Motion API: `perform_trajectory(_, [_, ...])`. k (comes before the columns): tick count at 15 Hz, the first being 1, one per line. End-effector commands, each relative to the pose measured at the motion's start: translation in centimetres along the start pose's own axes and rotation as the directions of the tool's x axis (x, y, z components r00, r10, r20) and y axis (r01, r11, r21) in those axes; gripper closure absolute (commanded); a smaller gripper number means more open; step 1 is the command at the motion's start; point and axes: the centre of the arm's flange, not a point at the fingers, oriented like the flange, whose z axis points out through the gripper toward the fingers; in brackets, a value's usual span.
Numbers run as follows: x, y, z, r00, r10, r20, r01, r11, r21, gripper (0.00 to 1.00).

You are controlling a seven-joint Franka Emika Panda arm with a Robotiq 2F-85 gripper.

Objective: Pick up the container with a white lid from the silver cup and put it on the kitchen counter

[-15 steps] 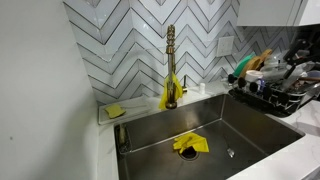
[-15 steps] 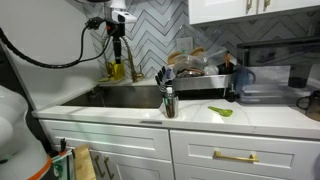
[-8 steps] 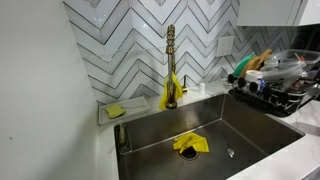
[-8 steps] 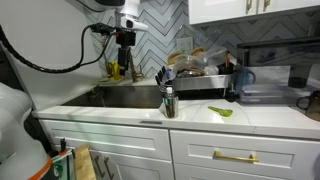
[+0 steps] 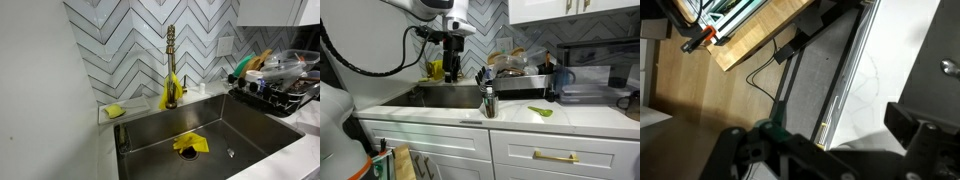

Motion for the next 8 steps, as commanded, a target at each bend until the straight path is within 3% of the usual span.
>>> perform_trajectory(1, [-0.1, -0.1, -0.1, 1.0, -0.002, -0.001, 0.002, 1.0, 0.0, 0.0])
perform_trajectory(2, [0.4, 0.3, 0.3, 0.999, 0.027, -0.02, -0.027, 1.0, -0.011, 0.0])
perform_trajectory(8, [2.8, 1.0, 0.3, 0.983, 0.126, -0.134, -0.108, 0.985, 0.134, 0.0])
